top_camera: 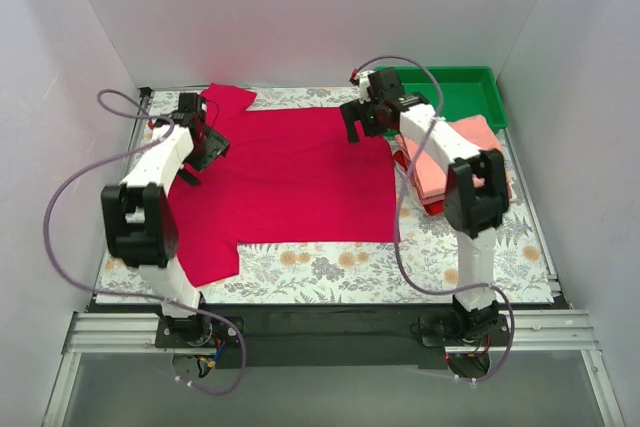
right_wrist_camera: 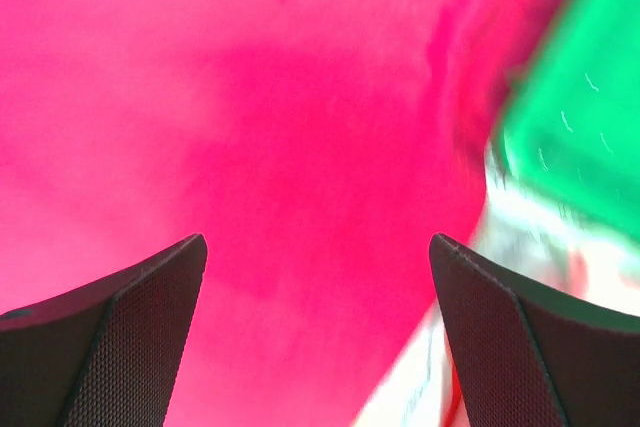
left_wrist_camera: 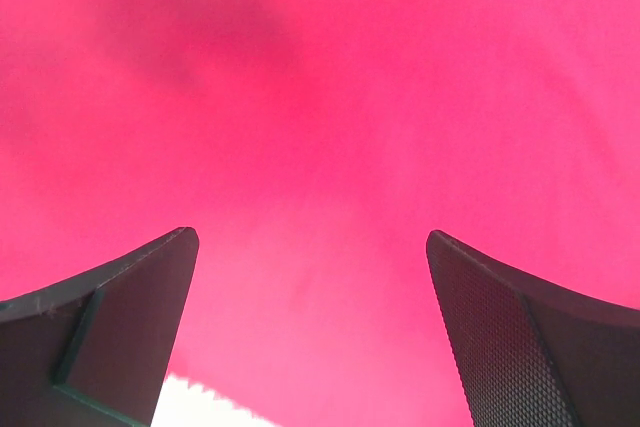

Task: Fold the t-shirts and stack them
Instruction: Fold the tshirt

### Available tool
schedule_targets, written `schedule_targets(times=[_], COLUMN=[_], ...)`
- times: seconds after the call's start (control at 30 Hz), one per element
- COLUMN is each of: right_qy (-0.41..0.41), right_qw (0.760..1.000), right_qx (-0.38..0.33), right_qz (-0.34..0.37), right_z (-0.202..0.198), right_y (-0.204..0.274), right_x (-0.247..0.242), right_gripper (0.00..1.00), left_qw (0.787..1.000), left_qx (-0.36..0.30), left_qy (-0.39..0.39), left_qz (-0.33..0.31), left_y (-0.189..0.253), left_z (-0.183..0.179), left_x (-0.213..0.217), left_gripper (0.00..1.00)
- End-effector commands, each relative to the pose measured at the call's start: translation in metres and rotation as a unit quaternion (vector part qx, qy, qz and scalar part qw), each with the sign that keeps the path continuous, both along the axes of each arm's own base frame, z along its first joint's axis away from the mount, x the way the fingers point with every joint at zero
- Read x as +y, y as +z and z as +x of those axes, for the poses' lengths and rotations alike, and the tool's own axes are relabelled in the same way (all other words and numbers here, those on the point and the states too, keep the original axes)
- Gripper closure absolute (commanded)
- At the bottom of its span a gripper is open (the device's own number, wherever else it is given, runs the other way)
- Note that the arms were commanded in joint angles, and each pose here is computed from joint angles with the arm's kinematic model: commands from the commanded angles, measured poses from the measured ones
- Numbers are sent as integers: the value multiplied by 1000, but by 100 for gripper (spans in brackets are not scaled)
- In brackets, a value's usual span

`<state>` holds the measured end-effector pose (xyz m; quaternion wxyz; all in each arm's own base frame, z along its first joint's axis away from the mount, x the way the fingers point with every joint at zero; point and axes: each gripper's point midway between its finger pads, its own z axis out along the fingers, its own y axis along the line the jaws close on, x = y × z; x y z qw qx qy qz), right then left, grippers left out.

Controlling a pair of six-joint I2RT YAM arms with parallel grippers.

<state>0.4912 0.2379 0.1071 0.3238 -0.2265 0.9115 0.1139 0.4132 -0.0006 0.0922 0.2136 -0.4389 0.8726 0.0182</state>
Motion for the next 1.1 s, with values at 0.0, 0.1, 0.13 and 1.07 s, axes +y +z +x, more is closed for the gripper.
schedule_targets(times=[0.0, 0.1, 0.13, 1.07], right_qy=[8, -16, -24, -37], right_qw=[999, 998, 996, 993], right_qx=[-35, -3, -17, 19], right_qz=[30, 61, 85, 106], right_z=[-52, -116, -135, -228], right_y=[66, 53, 68, 26], right_x=[-6, -22, -27, -61], right_gripper=[2, 2, 2, 2], left_qw=[999, 996, 995, 934], left_qx=[-23, -5, 3, 80], left_qy=[38, 81, 99, 347], left_qz=[-3, -24, -26, -30], left_y=[35, 18, 11, -51], left_z=[-78, -148, -165, -285], left_x=[-13, -18, -17, -4], left_gripper=[2, 2, 2, 23])
